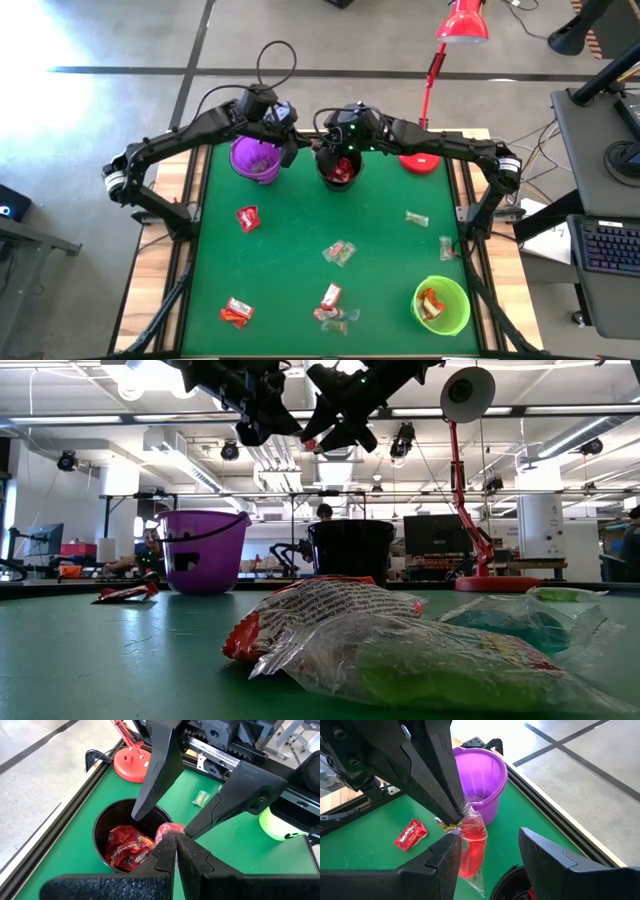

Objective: Sort candy
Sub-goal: Put the red gummy into the violet bucket

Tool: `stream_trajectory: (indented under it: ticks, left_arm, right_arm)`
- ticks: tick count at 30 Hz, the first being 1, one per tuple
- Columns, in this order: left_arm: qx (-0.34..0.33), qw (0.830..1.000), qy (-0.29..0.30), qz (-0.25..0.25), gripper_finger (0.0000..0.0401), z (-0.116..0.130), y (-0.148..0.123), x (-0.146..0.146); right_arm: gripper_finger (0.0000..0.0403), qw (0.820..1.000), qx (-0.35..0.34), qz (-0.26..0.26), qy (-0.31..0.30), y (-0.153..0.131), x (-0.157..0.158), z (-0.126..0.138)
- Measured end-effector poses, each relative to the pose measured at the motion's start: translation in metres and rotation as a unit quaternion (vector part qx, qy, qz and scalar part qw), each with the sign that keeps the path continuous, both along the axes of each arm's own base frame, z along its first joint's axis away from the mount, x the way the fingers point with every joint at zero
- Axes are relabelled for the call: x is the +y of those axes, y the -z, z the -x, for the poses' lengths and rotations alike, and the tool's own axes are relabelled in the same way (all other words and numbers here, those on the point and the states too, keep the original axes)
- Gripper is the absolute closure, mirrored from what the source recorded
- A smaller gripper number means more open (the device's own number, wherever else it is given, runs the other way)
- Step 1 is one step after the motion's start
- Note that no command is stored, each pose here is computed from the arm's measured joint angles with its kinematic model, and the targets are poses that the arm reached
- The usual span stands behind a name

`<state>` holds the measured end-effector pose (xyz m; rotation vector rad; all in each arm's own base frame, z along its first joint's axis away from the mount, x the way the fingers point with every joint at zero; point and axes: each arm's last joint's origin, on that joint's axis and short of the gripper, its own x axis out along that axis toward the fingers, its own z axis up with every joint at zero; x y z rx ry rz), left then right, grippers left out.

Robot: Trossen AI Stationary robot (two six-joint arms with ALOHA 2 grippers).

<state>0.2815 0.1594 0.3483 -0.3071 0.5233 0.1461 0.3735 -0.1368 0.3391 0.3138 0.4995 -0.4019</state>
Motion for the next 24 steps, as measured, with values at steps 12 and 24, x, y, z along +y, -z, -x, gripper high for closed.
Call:
stream_trajectory:
  ticks: [12, 24]
  left_arm:
    - [-0.004, 1.000, -0.019, -0.020, 0.0401, 0.008, -0.010, -0.004]
    - [0.003, 1.000, -0.018, -0.020, 0.0401, 0.010, -0.009, -0.004]
  right_arm:
    - [0.0214, 1.000, 0.002, 0.007, -0.002, 0.000, 0.000, 0.000]
    - [0.0213, 1.000, 0.001, 0.004, -0.001, 0.000, 0.000, 0.000]
